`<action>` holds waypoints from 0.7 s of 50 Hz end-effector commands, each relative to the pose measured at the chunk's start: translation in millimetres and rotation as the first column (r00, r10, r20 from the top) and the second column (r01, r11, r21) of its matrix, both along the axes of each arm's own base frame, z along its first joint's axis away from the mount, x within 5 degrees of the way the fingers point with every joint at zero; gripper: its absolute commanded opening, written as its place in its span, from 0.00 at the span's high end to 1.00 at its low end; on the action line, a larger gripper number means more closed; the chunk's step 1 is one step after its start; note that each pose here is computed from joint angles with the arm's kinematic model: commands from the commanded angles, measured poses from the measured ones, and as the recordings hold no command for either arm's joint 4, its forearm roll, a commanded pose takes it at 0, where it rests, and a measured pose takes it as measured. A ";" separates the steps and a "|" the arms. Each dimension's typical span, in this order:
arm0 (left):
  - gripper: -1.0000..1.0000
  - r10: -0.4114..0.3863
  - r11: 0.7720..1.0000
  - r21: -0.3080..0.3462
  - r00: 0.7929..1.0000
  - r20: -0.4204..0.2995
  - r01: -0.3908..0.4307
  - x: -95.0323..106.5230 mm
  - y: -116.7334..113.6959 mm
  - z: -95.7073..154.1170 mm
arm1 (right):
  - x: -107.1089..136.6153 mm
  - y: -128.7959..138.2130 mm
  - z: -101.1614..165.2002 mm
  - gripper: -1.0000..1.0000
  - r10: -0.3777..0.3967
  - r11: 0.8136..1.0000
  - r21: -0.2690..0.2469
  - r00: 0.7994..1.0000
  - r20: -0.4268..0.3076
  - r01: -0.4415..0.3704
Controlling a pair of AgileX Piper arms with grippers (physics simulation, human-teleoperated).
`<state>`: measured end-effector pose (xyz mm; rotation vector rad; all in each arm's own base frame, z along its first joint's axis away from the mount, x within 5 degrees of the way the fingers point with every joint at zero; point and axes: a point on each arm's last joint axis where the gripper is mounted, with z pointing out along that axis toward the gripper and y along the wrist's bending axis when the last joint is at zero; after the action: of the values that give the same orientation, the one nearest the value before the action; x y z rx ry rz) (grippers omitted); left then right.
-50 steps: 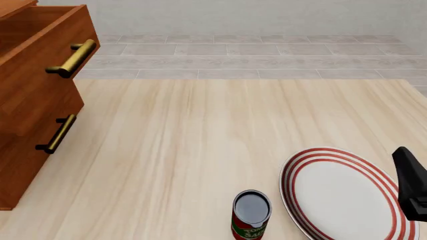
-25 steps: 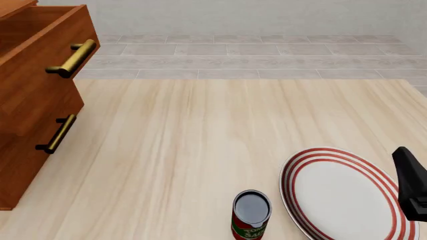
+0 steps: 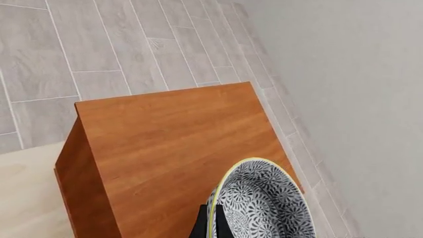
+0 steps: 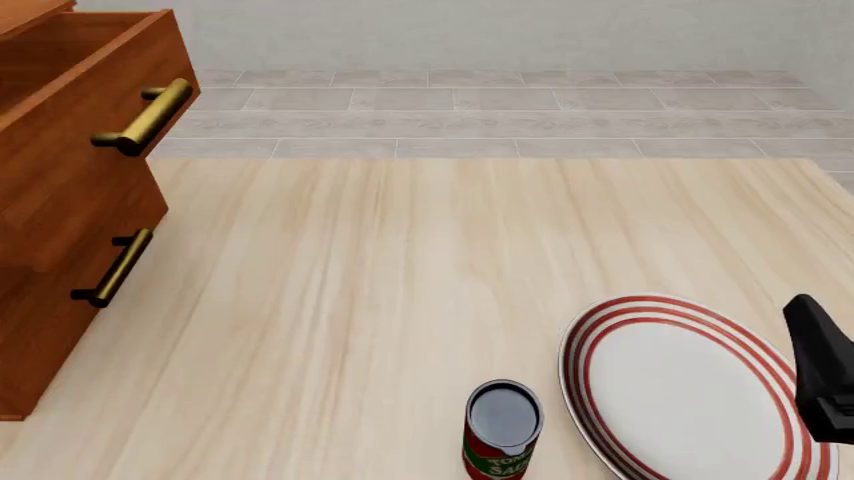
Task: Put the bowl on top of the cabinet.
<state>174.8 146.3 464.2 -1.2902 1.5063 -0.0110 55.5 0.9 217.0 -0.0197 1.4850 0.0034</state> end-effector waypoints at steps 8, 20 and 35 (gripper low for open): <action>1.00 0.001 1.000 -0.006 1.000 0.005 -0.001 2.4 2.3 -4.8 | 0.1 0.0 -0.3 0.00 0.000 1.000 -0.001 1.000 -0.001 0.000; 1.00 0.004 1.000 -0.006 1.000 0.012 -0.004 1.1 1.5 -6.3 | 0.4 0.0 -2.1 0.00 0.000 1.000 0.000 1.000 -0.002 0.000; 1.00 0.029 0.999 -0.017 0.999 0.030 -0.028 -2.0 3.5 -9.4 | 0.4 0.0 -1.7 0.00 0.000 1.000 -0.001 1.000 -0.003 0.000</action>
<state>175.7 149.5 453.2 -1.3174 1.4895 -0.0210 55.9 0.9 215.3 -0.0202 1.4870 0.0030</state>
